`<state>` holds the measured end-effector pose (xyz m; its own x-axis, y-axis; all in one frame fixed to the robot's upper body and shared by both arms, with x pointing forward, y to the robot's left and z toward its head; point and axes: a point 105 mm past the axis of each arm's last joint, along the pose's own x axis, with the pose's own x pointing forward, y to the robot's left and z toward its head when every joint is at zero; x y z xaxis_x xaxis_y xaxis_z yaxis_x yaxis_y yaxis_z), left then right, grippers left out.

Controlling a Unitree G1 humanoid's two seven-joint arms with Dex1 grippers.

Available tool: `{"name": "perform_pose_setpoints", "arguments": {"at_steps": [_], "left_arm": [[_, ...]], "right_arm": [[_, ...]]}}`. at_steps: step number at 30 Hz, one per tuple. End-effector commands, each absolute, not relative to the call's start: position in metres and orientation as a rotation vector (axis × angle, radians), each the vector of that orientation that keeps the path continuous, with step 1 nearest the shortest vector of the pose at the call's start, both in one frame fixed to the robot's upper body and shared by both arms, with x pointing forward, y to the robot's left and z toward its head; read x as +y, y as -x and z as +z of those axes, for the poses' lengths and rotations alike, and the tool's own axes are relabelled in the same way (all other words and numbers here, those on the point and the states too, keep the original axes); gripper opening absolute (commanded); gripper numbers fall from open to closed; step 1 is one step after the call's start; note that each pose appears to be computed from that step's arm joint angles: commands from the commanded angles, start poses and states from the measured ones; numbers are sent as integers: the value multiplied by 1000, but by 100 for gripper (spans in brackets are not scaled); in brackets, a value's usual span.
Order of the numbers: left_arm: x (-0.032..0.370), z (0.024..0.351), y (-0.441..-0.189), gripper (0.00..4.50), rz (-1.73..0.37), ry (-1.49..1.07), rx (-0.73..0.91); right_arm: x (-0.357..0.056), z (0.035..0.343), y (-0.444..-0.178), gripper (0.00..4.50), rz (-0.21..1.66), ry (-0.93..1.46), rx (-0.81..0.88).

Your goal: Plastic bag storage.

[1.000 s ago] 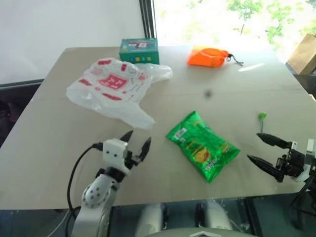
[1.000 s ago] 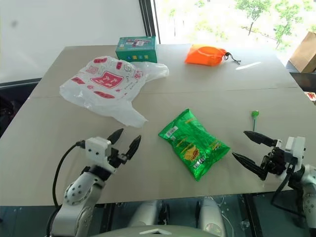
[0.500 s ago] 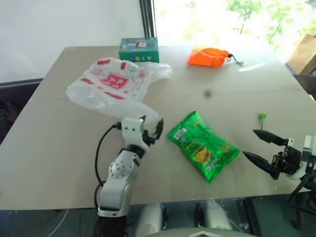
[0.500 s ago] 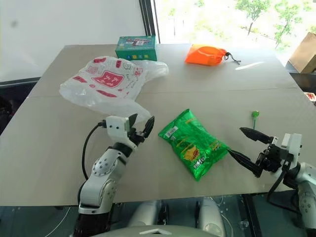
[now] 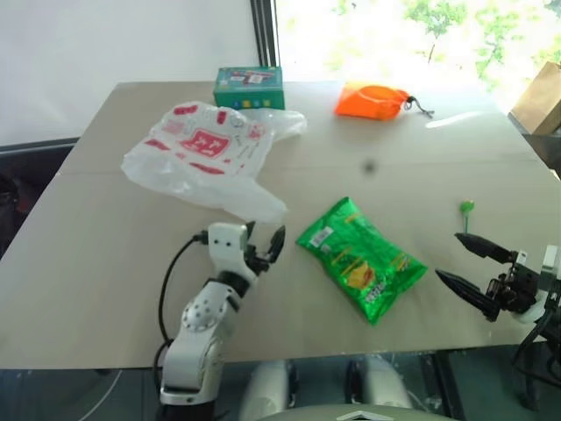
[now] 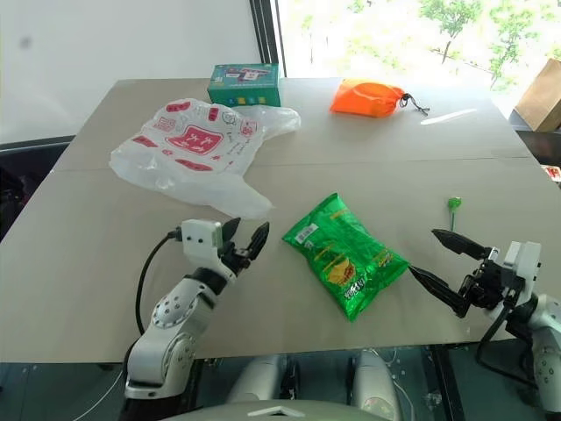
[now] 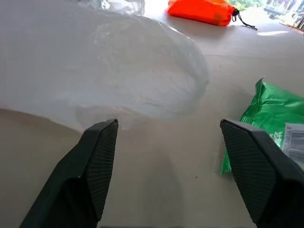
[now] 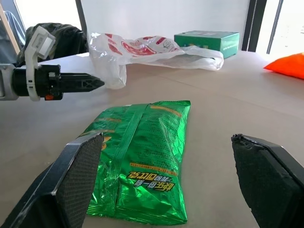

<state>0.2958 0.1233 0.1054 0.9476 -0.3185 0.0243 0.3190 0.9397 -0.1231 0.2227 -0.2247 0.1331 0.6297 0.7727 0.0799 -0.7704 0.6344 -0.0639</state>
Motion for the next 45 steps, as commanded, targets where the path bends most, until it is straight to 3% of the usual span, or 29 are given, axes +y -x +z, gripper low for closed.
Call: {"name": "perform_pose_setpoints", "arguments": {"at_steps": [1,10,18,26,27,34,41,45], "left_arm": [[119,108,-305,364,-345,125,-35],[119,107,-336,364,-357,113,-75],[96,120,-343,364,-478,102,-153],[94,121,-344,22,-491,93,-176],[94,121,-344,4,-493,88,-181],[120,117,-328,4,-461,39,-170],[144,107,-273,4,-546,44,-103],[184,104,-255,4,-450,-3,-54]], "right_arm": [[-225,146,-222,450,873,64,-150],[-226,149,-225,450,843,72,-160],[-225,151,-224,450,835,71,-168],[-220,150,-220,450,867,71,-153],[-221,150,-220,450,867,73,-152],[-217,131,-230,450,873,57,8],[-192,113,-262,450,885,-34,167],[-178,99,-284,450,928,-183,382]]}}
